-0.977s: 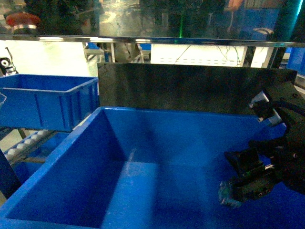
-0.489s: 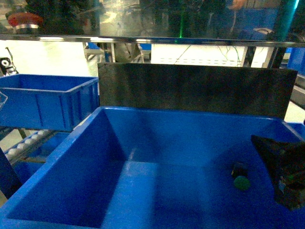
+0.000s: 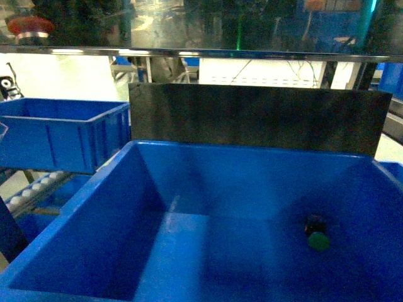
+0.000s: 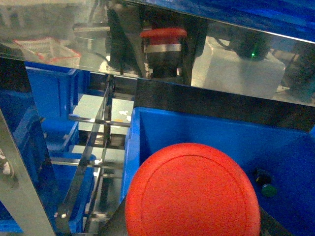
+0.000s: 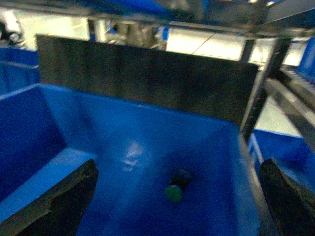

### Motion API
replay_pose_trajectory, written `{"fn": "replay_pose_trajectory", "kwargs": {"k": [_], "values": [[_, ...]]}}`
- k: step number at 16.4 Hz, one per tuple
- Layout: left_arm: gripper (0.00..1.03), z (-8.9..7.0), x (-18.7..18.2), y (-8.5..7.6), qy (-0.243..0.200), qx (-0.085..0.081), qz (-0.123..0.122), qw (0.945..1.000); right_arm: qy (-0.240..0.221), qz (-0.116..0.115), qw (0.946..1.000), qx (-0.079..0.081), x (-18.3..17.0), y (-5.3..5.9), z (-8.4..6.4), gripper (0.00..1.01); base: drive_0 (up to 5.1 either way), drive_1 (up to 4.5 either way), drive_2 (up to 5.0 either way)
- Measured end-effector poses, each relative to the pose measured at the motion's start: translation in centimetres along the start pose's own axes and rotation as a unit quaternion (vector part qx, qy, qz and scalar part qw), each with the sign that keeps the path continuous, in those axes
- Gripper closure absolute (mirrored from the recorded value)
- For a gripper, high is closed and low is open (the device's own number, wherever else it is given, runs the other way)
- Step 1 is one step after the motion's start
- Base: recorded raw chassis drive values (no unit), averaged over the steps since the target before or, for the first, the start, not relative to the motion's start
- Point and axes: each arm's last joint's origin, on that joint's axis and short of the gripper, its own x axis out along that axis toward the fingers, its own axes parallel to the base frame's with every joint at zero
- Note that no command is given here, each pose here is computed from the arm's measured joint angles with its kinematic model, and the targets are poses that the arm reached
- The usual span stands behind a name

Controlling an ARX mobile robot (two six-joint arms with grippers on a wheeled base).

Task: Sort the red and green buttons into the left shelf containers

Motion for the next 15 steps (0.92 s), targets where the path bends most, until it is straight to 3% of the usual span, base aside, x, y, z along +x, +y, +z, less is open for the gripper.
{"fn": "replay_pose_trajectory", "kwargs": {"k": [2,4,7,15], "values": [[0.79,0.0,0.0,0.0,0.0,0.0,0.0,1.0,-0.039,-0.029,0.9988,0.012,-2.1,-0.7,1.9,0.03,0.0,0.0,0.0],[0.79,0.0,0.0,0.0,0.0,0.0,0.0,1.0,-0.07,-0.041,0.9964,0.023,-4.8,-1.1,2.9,0.03,0.0,0.0,0.0],[0.79,0.0,0.0,0.0,0.0,0.0,-0.001,1.0,-0.123,-0.041,0.991,0.03,-7.0,-1.0,3.5,0.03,0.0,0.0,0.0],[0.79,0.0,0.0,0.0,0.0,0.0,0.0,1.0,-0.117,-0.041,0.9918,0.031,-6.9,-0.9,3.4,0.03,0.0,0.0,0.0]]}}
